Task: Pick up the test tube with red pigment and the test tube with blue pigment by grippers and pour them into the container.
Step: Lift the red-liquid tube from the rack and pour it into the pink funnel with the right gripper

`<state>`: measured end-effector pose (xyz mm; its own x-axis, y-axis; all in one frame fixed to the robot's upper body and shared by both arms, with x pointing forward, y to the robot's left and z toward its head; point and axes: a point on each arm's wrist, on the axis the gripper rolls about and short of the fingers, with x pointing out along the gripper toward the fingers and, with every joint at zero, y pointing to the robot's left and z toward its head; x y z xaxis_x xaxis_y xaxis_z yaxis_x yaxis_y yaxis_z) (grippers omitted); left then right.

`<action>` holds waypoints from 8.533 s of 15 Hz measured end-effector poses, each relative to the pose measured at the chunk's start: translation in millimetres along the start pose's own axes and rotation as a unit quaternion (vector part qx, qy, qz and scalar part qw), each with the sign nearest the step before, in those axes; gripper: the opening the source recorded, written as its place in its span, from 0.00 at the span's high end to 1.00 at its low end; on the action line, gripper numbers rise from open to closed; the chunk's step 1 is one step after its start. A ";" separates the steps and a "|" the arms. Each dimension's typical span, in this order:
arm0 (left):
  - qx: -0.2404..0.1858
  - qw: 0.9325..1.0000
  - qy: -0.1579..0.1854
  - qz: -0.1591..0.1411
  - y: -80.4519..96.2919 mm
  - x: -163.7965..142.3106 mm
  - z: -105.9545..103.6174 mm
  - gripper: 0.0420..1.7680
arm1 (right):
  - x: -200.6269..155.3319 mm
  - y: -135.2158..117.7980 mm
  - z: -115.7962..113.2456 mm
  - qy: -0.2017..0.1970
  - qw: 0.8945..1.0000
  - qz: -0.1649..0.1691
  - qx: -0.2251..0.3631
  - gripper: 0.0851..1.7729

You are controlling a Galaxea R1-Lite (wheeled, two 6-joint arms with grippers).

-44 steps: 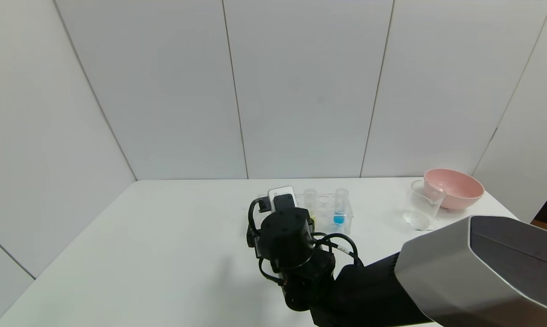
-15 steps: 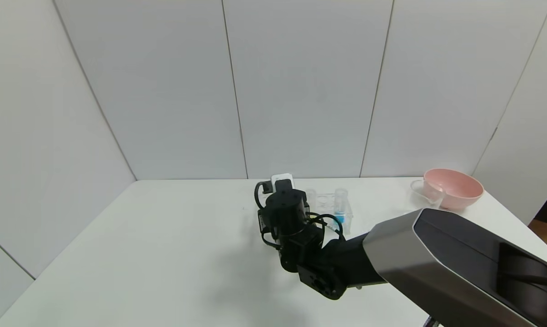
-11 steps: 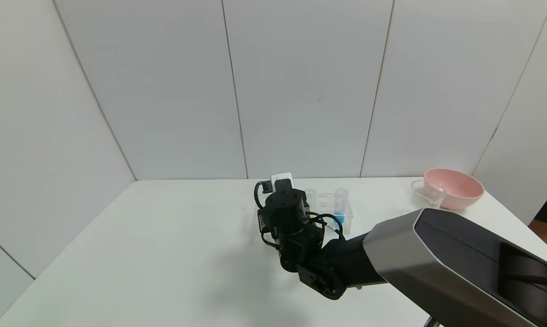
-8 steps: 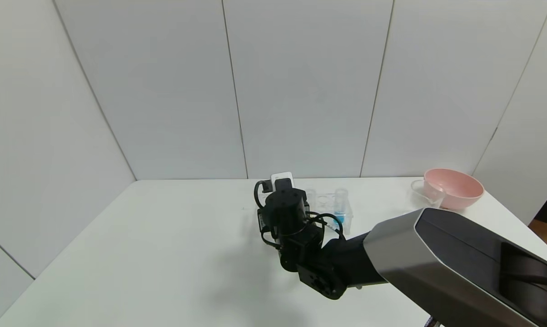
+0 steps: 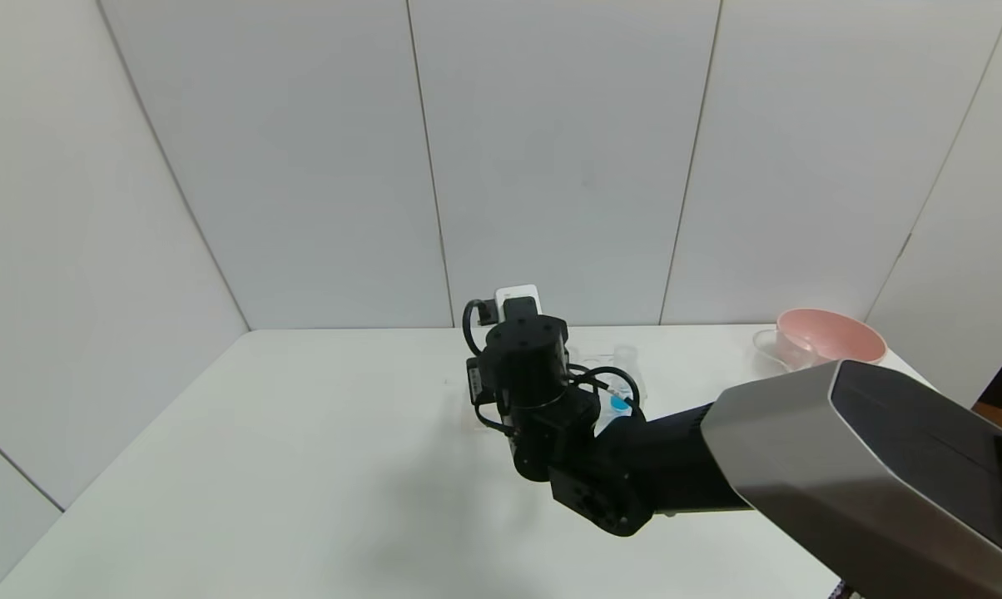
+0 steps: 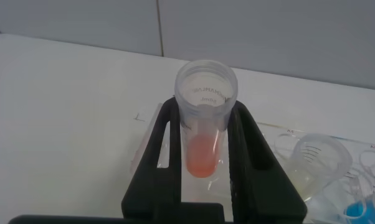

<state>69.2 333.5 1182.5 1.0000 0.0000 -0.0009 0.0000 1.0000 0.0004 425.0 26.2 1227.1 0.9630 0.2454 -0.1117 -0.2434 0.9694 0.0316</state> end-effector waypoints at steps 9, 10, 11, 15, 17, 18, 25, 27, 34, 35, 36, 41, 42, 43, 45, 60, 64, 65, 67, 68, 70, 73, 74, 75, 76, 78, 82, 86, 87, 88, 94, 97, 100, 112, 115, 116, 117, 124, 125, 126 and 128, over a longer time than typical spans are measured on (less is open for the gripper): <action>0.000 1.000 0.000 0.000 0.0 0.0 0.0 0.00 | -7.2 0.3 17.4 -0.018 1.000 0.004 -0.001 0.76; 0.000 1.000 0.000 0.000 0.0 0.0 0.0 0.00 | -7.4 0.5 17.5 -0.018 1.000 0.004 -0.002 0.76; 0.000 1.000 0.000 0.000 0.0 0.0 0.0 0.00 | -7.4 0.4 17.7 -0.018 1.000 0.004 -0.002 0.76; 0.000 1.000 0.000 0.000 0.0 0.0 0.0 0.00 | -9.5 -0.5 19.1 -0.017 1.000 0.004 -0.003 0.76; 0.000 1.000 0.000 0.000 0.0 0.0 0.0 0.00 | -13.2 -3.0 20.0 -0.015 1.000 0.004 -0.010 0.76; 0.000 1.000 0.000 0.000 0.0 0.0 0.0 0.00 | -15.8 -5.4 19.0 -0.010 1.000 0.006 -0.017 0.76; 0.000 1.000 0.000 0.000 0.0 0.0 0.0 0.00 | -63.1 -43.3 18.6 0.047 0.993 0.099 -0.050 0.76; 0.000 1.000 0.000 0.000 0.0 0.0 0.0 0.00 | -77.7 -65.0 24.0 0.058 0.988 0.123 -0.066 0.76; 0.000 1.000 0.000 0.000 0.0 0.0 0.0 0.00 | -116.2 -179.4 58.4 0.081 0.980 0.144 -0.107 0.76; 0.000 1.000 0.000 0.000 0.0 0.0 0.0 0.00 | -123.5 -195.9 63.5 0.092 0.980 0.144 -0.104 0.76; 0.000 1.000 0.000 0.000 0.0 0.0 0.0 0.00 | -130.0 -211.5 69.3 0.097 0.979 0.146 -0.101 0.76; 0.000 1.000 0.000 0.000 0.0 0.0 0.0 0.00 | -152.1 -287.6 90.0 0.084 0.974 0.134 -0.161 0.76; 0.000 1.000 0.000 0.000 0.0 0.0 0.0 0.00 | -154.4 -300.3 89.9 0.092 0.972 0.131 -0.173 0.76; 0.000 1.000 0.000 0.000 0.0 0.0 0.0 0.00 | -155.4 -311.1 91.6 0.101 0.971 0.123 -0.180 0.76; 0.000 1.000 0.000 0.000 0.0 0.0 0.0 0.00 | -149.0 -327.9 100.4 0.100 0.971 0.102 -0.192 0.76; 0.000 1.000 0.000 0.000 0.0 0.0 0.0 0.00 | -68.0 -408.6 97.9 0.221 0.878 0.042 -0.424 0.76; 0.000 1.000 0.000 0.000 0.0 0.0 0.0 0.00 | -70.1 -408.4 111.5 0.282 0.843 0.048 -0.455 0.76; 0.000 1.000 0.000 0.000 0.0 0.0 0.0 0.00 | -71.0 -407.0 116.7 0.293 0.835 0.049 -0.463 0.76; 0.000 1.000 0.000 0.000 0.0 0.0 0.0 0.00 | -71.6 -401.1 126.2 0.306 0.825 0.058 -0.472 0.76; 0.000 1.000 0.000 0.000 0.0 0.0 0.0 0.00 | -72.7 -397.5 130.1 0.315 0.818 0.068 -0.477 0.76; 0.000 1.000 0.000 0.000 0.0 0.0 0.0 0.00 | -75.7 -392.8 136.3 0.343 0.801 0.075 -0.485 0.76; 0.000 1.000 0.000 0.000 0.0 0.0 0.0 0.00 | -77.9 -385.1 145.0 0.369 0.786 0.086 -0.488 0.76; 0.000 1.000 0.000 0.000 0.0 0.0 0.0 0.00 | -76.3 -382.5 147.5 0.372 0.783 0.086 -0.491 0.76; 0.000 1.000 0.000 0.000 0.0 0.0 0.0 0.00 | -73.3 -380.0 148.4 0.371 0.782 0.087 -0.494 0.76; 0.000 1.000 0.000 0.000 0.0 0.0 0.0 0.00 | -69.9 -377.9 147.4 0.370 0.781 0.089 -0.496 0.76; 0.000 1.000 0.000 0.000 0.0 0.0 0.0 0.00 | -62.8 -374.3 143.5 0.369 0.779 0.096 -0.498 0.76; 0.000 1.000 0.000 0.000 0.0 0.0 0.0 0.00 | -54.3 -374.8 136.8 0.382 0.766 0.092 -0.509 0.76; 0.000 1.000 0.000 0.000 0.0 0.0 0.0 0.00 | -48.2 -377.2 134.3 0.388 0.748 0.077 -0.533 0.76; 0.000 1.000 0.000 0.000 0.0 0.0 0.0 0.00 | -47.5 -377.5 133.7 0.390 0.745 0.075 -0.536 0.76; 0.000 1.000 0.000 0.000 0.0 0.0 0.0 0.00 | -46.8 -376.9 132.9 0.391 0.742 0.077 -0.539 0.76; 0.000 1.000 0.000 0.000 0.0 0.0 0.0 0.00 | -41.4 -370.4 129.0 0.401 0.717 0.081 -0.565 0.76; 0.000 1.000 0.000 0.000 0.0 0.0 0.0 0.00 | -39.2 -367.4 128.4 0.406 0.702 0.076 -0.580 0.76; 0.000 1.000 0.000 0.000 0.0 0.0 0.0 0.00 | -34.3 -359.5 125.9 0.406 0.693 0.077 -0.591 0.76; 0.000 1.000 0.000 0.000 0.0 0.0 0.0 0.00 | -24.7 -344.8 121.0 0.429 0.645 0.056 -0.630 0.76; 0.000 1.000 0.000 0.000 0.0 0.0 0.0 0.00 | -24.2 -341.6 121.0 0.441 0.626 0.045 -0.642 0.76; 0.000 1.000 0.000 0.000 0.0 0.0 0.0 0.00 | -24.3 -340.5 121.0 0.447 0.619 0.039 -0.644 0.76; 0.000 1.000 0.000 0.000 0.0 0.0 0.0 0.00 | -24.4 -339.6 120.9 0.451 0.613 0.038 -0.648 0.76; 0.000 1.000 0.000 0.000 0.0 0.0 0.0 0.00 | -22.7 -331.0 119.9 0.463 0.583 0.031 -0.667 0.76; 0.000 1.000 0.000 0.000 0.0 0.0 0.0 0.00 | -21.8 -329.1 119.3 0.462 0.582 0.032 -0.668 0.76; 0.000 1.000 0.000 0.000 0.0 0.0 0.0 0.00 | -21.1 -327.5 118.7 0.461 0.582 0.034 -0.669 0.76; 0.000 1.000 0.000 0.000 0.0 0.0 0.0 0.00 | -20.0 -326.7 118.0 0.460 0.582 0.034 -0.670 0.76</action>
<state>69.2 333.5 1182.5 1.0000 0.0000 -0.0009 0.0000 1.0000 0.0000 498.9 -295.8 1336.2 0.6261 -0.4157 -0.6597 -0.7429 -0.0608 -0.6667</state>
